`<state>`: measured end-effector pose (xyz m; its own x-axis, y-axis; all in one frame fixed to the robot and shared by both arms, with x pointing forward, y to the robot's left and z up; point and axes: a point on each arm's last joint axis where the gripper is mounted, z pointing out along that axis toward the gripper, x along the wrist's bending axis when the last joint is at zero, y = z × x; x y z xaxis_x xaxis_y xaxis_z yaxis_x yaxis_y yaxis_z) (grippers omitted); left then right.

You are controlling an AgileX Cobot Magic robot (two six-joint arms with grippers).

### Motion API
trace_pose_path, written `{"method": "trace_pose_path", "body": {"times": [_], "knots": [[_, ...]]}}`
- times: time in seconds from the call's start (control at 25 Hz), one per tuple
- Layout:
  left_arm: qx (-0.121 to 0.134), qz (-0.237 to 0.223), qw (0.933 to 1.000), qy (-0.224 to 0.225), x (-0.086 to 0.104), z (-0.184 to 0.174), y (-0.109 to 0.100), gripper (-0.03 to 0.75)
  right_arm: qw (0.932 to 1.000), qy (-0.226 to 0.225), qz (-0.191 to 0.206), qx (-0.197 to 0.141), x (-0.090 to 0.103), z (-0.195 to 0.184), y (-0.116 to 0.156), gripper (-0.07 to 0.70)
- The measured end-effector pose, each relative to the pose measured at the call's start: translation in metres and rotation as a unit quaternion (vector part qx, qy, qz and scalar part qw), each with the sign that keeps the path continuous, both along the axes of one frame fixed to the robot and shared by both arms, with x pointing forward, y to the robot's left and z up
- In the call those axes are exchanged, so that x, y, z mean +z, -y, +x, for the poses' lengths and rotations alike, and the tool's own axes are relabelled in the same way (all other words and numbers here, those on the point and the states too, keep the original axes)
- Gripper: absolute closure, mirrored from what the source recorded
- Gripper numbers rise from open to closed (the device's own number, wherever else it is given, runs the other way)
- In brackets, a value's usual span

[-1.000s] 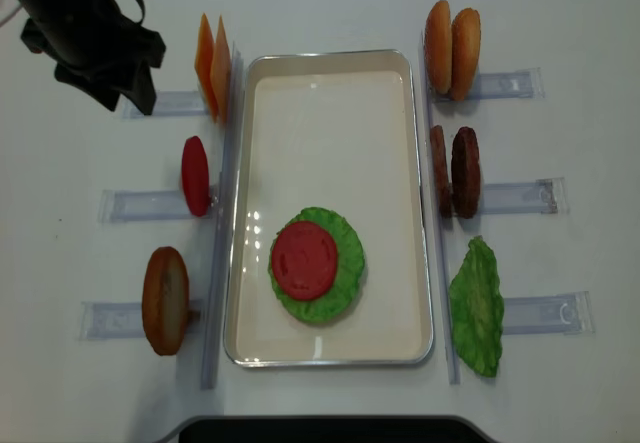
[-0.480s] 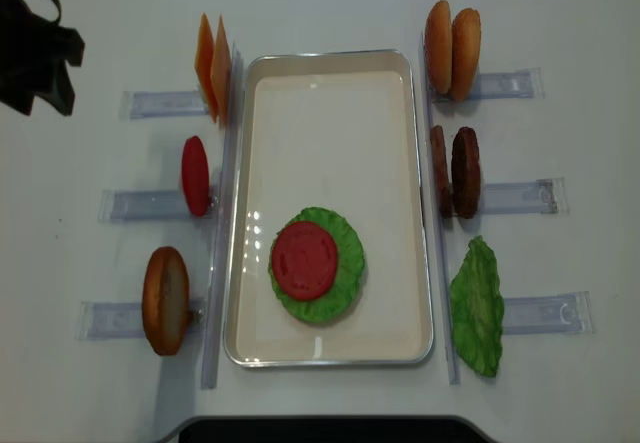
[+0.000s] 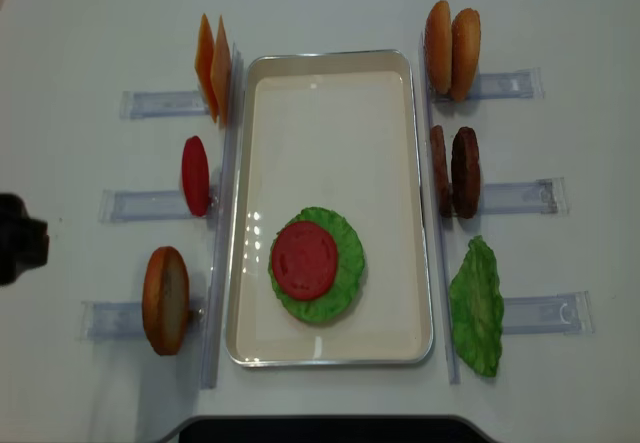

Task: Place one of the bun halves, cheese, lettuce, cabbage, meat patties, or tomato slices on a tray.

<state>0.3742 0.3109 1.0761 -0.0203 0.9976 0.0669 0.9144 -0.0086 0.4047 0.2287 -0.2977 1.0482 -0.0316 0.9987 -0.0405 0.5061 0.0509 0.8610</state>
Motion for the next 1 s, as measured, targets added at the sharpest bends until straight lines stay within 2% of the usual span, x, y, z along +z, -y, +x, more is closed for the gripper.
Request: {"method": "trace_pose_path", "body": {"times": [0.28, 0.44, 0.56, 0.64, 0.72, 0.76, 1.0], "knots": [[-0.001, 0.001, 0.9961, 0.089, -0.02, -0.068, 0.003, 0.323, 1.0, 0.0, 0.0, 0.0, 0.0, 0.0, 0.0, 0.365], [-0.001, 0.003, 0.9886, 0.151, -0.033, -0.099, 0.004, 0.323, 1.0, 0.0, 0.0, 0.0, 0.0, 0.0, 0.0, 0.365], [-0.002, 0.005, 0.9746, 0.224, -0.032, -0.119, 0.004, 0.324, 1.0, 0.0, 0.0, 0.0, 0.0, 0.0, 0.0, 0.365], [-0.003, 0.006, 0.9616, 0.274, -0.031, -0.132, 0.005, 0.324, 1.0, 0.0, 0.0, 0.0, 0.0, 0.0, 0.0, 0.365], [-0.004, 0.004, 0.9523, 0.305, -0.031, -0.142, 0.006, 0.324, 1.0, 0.0, 0.0, 0.0, 0.0, 0.0, 0.0, 0.365], [-0.005, 0.003, 0.9506, 0.31, -0.031, -0.143, 0.006, 0.324, 1.0, 0.0, 0.0, 0.0, 0.0, 0.0, 0.0, 0.365], [-0.008, -0.005, 0.9532, 0.302, -0.036, -0.142, 0.007, 0.324, 1.0, 0.0, 0.0, 0.0, 0.0, 0.0, 0.0, 0.365]]}}
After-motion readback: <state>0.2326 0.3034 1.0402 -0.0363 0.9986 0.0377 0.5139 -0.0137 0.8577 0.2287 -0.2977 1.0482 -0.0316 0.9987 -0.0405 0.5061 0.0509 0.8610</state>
